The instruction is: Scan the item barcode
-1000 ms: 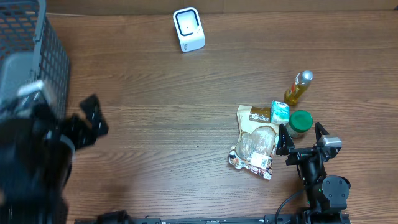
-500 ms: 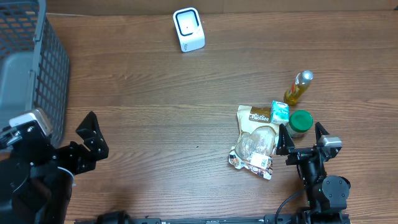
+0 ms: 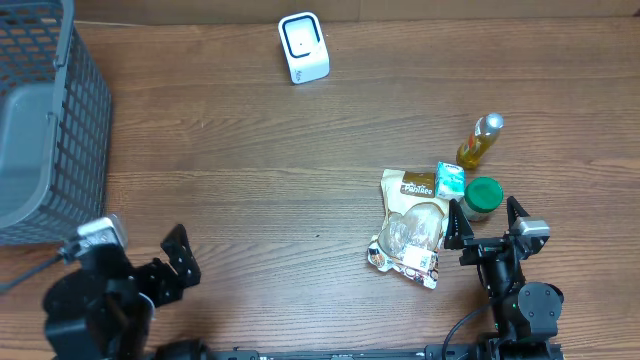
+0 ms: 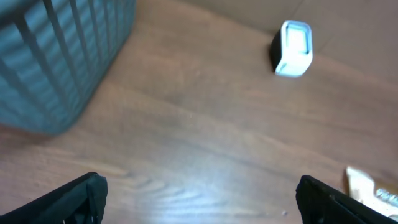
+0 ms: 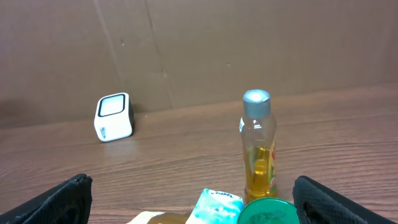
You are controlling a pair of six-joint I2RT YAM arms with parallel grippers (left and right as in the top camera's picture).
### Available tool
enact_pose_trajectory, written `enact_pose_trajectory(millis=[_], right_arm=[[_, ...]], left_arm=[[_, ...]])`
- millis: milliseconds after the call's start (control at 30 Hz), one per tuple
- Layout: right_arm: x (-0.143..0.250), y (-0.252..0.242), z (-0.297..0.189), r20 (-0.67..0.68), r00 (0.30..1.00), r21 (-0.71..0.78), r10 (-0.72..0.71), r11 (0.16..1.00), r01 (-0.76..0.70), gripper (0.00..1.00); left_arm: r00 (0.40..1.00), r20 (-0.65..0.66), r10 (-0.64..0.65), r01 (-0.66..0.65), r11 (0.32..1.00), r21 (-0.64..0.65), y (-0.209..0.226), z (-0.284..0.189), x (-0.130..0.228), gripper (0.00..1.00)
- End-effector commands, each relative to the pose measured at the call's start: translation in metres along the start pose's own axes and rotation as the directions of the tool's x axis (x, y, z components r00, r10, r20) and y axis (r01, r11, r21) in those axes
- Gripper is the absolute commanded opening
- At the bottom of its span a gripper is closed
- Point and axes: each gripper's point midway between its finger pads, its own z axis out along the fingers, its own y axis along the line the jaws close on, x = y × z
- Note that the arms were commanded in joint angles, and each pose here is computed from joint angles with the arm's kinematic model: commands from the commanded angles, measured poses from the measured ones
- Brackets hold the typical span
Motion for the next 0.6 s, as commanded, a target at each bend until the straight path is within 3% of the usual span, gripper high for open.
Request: enact_pose_trajectory(millis=[0,333,467,567], right_arm=[[0.002,-0.003,0.000,0.003,1.000,0.011,0.003,1.000,-0.003,1.00],[0.002,-0.003,0.000,0.003,1.000,0.011,0.003,1.000,-0.003,1.00],[0.002,-0.003,0.000,0.003,1.000,0.011,0.003,1.000,-0.003,1.00],[0.002,-0.003,0.000,0.003,1.000,0.011,0.003,1.000,-0.003,1.00]], left_arm=[[0.999,-0.031,-0.011,0.010,1.000,-0.012,0.007,0.011,0.023,1.00],[0.993,-0.116,-0.017,0.014,1.000,-0.027,0.023,0.041,0.083,1.00],[0.999,-0.012,-0.030,0.030,1.000,0.007,0.020,0.048,0.072,0.99],[0.990,0.143,-0.003,-0.007,0.997,0.070,0.008,0.046,0.044,1.00]])
